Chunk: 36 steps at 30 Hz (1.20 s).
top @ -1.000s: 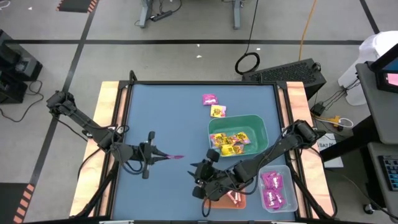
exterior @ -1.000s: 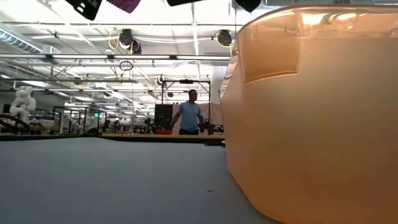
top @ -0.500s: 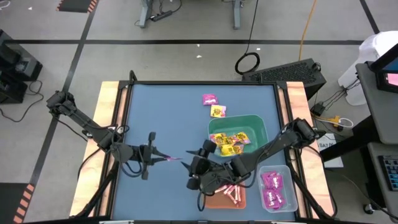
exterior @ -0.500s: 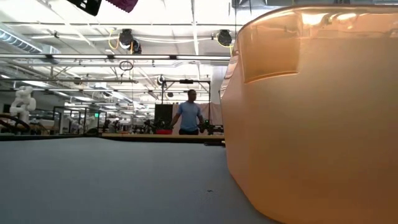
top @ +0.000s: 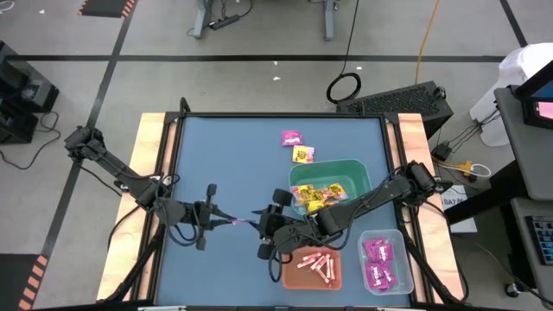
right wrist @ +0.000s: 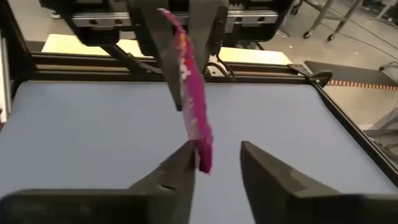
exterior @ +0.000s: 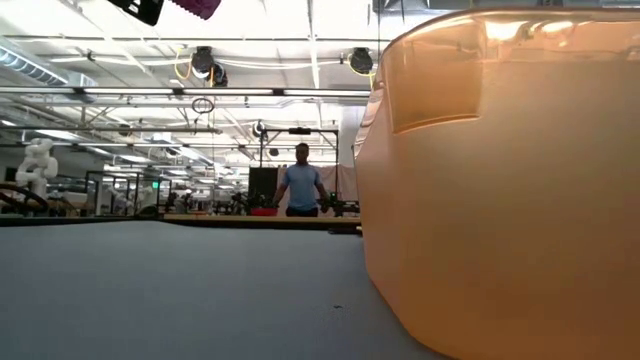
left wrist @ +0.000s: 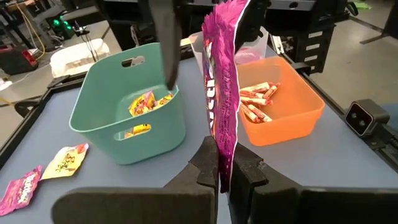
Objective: Sort candy
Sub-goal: Put the purple candy pack into the transparent bin
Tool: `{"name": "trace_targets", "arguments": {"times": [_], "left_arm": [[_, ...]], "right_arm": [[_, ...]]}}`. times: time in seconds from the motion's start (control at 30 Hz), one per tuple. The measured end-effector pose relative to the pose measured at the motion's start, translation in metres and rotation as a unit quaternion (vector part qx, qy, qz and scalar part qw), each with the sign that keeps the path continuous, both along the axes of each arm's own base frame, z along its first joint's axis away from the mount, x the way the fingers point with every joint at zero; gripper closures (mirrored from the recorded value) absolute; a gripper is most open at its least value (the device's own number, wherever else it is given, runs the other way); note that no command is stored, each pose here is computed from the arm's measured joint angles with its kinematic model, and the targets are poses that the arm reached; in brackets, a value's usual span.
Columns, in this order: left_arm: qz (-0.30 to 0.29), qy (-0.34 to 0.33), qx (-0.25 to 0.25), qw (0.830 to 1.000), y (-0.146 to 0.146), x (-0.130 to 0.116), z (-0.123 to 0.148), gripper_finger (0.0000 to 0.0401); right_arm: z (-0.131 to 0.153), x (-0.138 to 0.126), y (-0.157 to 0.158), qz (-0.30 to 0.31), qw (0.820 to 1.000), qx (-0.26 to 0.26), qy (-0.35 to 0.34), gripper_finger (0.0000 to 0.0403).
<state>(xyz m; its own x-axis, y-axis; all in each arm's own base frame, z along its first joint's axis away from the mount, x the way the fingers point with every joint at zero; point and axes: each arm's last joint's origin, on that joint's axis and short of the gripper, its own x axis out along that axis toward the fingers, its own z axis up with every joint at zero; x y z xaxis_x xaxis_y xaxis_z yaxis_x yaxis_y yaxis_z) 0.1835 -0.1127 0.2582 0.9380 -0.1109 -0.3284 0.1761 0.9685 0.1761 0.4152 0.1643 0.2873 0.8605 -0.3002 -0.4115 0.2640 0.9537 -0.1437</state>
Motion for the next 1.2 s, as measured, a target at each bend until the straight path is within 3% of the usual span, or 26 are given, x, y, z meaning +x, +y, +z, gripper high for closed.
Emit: {"name": "trace_targets", "arguments": {"times": [0.3,0.53,0.87,1.03,1.2], "left_arm": [[0.005,0.006,-0.012,1.0,0.0,0.0,-0.001,0.0388],[0.017,0.006,-0.034,0.999,0.0,0.0,-0.001,0.0376],[0.023,0.007,-0.049,0.999,0.0,0.0,0.0,0.0238],[0.023,0.007,-0.049,0.999,0.0,0.0,0.0,0.0194],[0.016,0.012,-0.05,0.999,-0.001,0.001,-0.002,0.0185]], "right_arm": [[-0.001,0.0,0.002,0.026,1.0,0.0,0.011,0.0397],[-0.001,-0.001,0.003,0.03,0.999,-0.005,0.012,0.0401],[0.011,-0.015,0.019,0.044,0.999,0.006,0.005,0.0402],[0.02,-0.042,0.029,0.038,0.998,0.044,0.039,0.0403],[0.032,-0.082,0.044,0.02,0.992,0.1,0.079,0.0403]]}}
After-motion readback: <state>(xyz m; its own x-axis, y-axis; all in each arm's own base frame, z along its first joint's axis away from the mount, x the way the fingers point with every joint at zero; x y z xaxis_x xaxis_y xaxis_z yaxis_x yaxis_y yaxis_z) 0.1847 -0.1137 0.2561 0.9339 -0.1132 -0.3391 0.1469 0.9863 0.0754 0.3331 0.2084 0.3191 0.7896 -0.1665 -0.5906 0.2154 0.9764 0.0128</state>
